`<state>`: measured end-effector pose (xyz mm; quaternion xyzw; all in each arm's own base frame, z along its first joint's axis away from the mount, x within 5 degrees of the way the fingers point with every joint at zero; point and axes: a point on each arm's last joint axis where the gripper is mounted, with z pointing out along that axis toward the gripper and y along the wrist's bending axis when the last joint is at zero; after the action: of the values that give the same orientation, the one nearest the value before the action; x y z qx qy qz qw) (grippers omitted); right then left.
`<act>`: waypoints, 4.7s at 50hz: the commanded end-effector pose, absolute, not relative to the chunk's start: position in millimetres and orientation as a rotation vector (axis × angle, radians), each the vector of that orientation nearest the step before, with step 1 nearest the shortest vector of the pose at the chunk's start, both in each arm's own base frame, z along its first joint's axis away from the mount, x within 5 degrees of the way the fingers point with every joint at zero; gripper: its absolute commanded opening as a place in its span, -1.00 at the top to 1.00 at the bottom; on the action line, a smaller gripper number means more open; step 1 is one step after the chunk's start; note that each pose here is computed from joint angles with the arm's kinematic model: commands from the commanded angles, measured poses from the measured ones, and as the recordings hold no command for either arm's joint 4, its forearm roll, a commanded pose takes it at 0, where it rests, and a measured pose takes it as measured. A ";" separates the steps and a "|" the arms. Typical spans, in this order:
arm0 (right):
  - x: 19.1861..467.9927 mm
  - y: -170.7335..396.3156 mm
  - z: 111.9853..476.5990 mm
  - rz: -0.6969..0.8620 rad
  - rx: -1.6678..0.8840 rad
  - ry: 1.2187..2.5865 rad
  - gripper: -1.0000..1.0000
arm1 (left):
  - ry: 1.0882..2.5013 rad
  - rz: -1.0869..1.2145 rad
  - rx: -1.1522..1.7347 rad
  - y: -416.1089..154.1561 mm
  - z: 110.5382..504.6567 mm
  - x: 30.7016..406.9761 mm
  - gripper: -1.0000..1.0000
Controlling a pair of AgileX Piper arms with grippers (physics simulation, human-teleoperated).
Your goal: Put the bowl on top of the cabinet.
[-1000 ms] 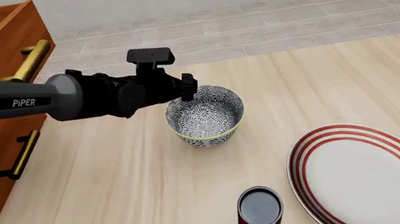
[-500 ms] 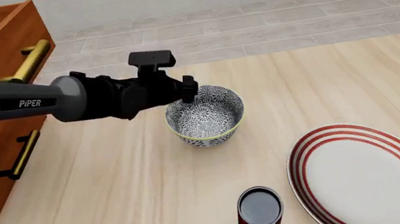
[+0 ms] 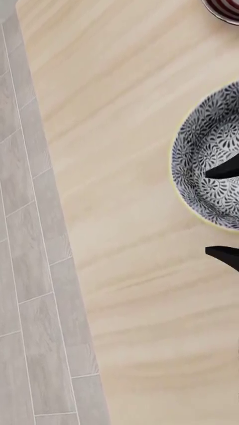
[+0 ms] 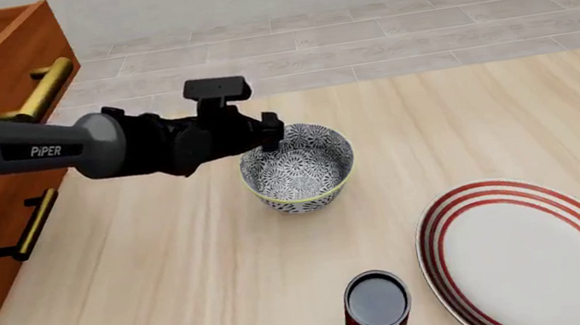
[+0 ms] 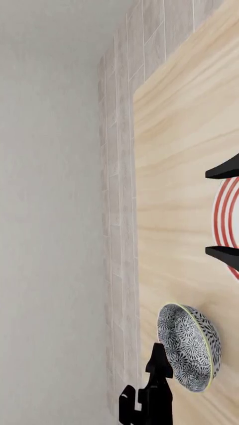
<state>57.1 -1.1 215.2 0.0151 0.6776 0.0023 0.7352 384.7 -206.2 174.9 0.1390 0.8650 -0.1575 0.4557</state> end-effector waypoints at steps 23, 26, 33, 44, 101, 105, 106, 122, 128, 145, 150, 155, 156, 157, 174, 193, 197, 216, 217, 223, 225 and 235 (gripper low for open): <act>57.9 -0.9 214.8 0.001 0.025 1.490 -1.00 | 2.150 -0.389 0.319 -203.3 163.8 387.3 -1.00; 57.8 -1.0 214.6 0.001 0.025 1.490 -1.00 | 2.151 -0.389 0.320 -203.6 162.9 387.0 -1.00; 57.0 -0.9 214.4 0.000 0.025 1.490 -1.00 | 2.151 -0.391 0.320 -204.0 162.2 386.0 -1.00; 57.0 -0.9 214.4 0.000 0.024 1.490 -1.00 | 2.153 -0.389 0.317 -203.1 159.7 387.3 -1.00; 56.9 -0.9 214.4 0.000 0.023 1.490 -1.00 | 2.155 -0.417 0.286 -203.9 155.8 380.8 1.00; 56.9 -0.9 214.4 0.000 0.024 1.490 -1.00 | 2.152 -0.419 0.286 -203.8 159.0 379.5 1.00; 56.9 -0.9 214.4 0.000 0.025 1.490 -1.00 | 2.149 -0.419 0.286 -203.5 161.1 379.0 1.00; 56.9 -0.9 214.4 0.000 0.024 1.490 -1.00 | 2.112 -0.392 0.213 -174.8 194.7 383.3 1.00; 56.9 -0.7 215.7 0.000 0.018 1.490 -1.00 | 2.110 -0.388 0.168 -162.2 206.0 381.8 1.00; 56.2 -0.7 215.8 0.002 0.021 1.486 -1.00 | 2.061 -0.428 0.132 -152.5 252.6 353.2 1.00; 56.0 -0.7 217.2 0.004 0.023 1.485 -1.00 | 2.046 -0.447 0.094 -146.9 267.5 347.5 1.00; 56.0 -0.8 216.5 0.006 0.026 1.485 -1.00 | 2.023 -0.477 0.059 -143.6 282.8 338.4 1.00; 56.0 -0.8 216.2 0.007 0.027 1.484 -1.00 | 2.016 -0.491 0.056 -144.9 287.8 334.5 1.00; 56.0 -0.8 216.0 0.007 0.027 1.484 -1.00 | 2.015 -0.509 0.046 -147.3 289.6 331.7 1.00; 55.7 -0.9 216.8 0.011 0.035 1.481 -1.00 | 1.991 -0.598 -0.048 -145.8 320.2 317.2 1.00; 55.6 -1.0 217.2 0.014 0.040 1.477 -1.00 | 1.990 -0.633 -0.159 -133.9 347.7 314.3 1.00; 55.4 -1.1 218.0 0.015 0.042 1.475 -1.00 | 1.982 -0.638 -0.158 -132.9 357.0 311.1 1.00; 55.3 -1.0 218.3 0.015 0.041 1.471 -1.00 | 2.002 -0.600 -0.290 -103.3 378.1 310.9 1.00; 55.4 -1.1 217.8 0.015 0.041 1.471 -1.00 | 1.997 -0.608 -0.264 -108.4 382.5 309.4 1.00; 55.4 -1.0 217.9 0.014 0.040 1.470 -1.00 | 1.987 -0.601 -0.276 -102.4 392.1 305.7 1.00; 55.4 -1.0 218.1 0.014 0.039 1.470 -1.00 | 1.990 -0.585 -0.291 -96.5 394.0 306.0 1.00; 55.6 -0.9 217.1 0.014 0.037 1.470 -1.00 | 1.988 -0.540 -0.294 -84.1 409.5 304.0 1.00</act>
<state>55.5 -1.0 217.7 0.0177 0.6707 0.0065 0.7415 308.0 -97.5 392.0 -0.1094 0.8272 -0.2308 0.5006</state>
